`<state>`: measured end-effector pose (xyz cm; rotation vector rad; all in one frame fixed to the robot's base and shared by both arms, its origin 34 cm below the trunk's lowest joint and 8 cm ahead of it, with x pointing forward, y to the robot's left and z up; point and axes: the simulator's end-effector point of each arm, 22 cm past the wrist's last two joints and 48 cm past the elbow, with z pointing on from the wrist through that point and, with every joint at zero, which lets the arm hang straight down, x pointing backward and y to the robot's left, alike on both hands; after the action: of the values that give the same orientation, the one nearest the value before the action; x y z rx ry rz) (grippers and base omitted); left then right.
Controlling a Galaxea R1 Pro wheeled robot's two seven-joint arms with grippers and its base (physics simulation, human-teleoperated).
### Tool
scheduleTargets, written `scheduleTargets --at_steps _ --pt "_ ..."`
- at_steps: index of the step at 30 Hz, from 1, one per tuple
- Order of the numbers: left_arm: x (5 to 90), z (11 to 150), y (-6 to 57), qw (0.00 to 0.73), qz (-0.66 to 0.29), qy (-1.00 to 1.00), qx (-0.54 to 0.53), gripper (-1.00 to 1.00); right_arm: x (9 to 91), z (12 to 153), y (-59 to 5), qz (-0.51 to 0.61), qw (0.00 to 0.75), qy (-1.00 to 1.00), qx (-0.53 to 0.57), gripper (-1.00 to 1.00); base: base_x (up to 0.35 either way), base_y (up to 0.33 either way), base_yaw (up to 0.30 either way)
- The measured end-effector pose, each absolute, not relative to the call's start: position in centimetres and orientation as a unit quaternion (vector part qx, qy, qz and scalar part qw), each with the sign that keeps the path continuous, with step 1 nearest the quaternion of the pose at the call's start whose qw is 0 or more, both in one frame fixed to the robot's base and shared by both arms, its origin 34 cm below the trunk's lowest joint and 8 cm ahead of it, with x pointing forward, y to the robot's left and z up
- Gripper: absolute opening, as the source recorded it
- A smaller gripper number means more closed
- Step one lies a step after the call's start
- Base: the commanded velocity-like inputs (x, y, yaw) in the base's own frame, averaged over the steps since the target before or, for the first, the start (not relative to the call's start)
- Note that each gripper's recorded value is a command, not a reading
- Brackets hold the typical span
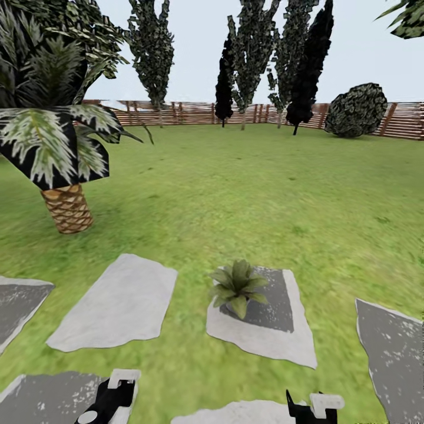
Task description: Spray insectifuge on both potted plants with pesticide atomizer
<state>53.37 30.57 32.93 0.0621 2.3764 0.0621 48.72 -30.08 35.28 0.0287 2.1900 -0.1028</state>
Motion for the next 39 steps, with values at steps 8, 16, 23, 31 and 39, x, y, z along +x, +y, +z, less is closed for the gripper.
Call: scheduleTargets --at_steps 8,16,23,31,39 --pt "53.5 33.1 30.6 0.374 0.024 0.927 0.024 -1.00 48.8 35.5 -30.1 -0.042 0.459 0.887 0.012 1.00 0.176 0.310 -0.245" --pt "53.6 33.3 30.6 0.376 0.024 0.926 0.024 -1.00 49.0 35.6 -30.1 -0.042 0.461 0.886 0.012 1.00 0.223 0.275 -0.245" --pt "53.7 33.5 30.5 0.379 0.023 0.925 0.024 -1.00 49.0 35.8 -30.1 -0.042 0.462 0.886 0.013 1.00 0.239 0.250 -0.245" --pt "54.0 33.7 29.1 0.383 0.016 0.923 0.027 -1.00 48.7 35.5 -30.2 -0.043 0.459 0.887 0.016 1.00 0.182 0.176 -0.250" --pt "54.2 33.9 28.2 0.383 0.011 0.921 0.065 -1.00 48.8 35.7 -30.6 -0.045 0.461 0.886 0.018 1.00 0.004 0.004 -0.262"
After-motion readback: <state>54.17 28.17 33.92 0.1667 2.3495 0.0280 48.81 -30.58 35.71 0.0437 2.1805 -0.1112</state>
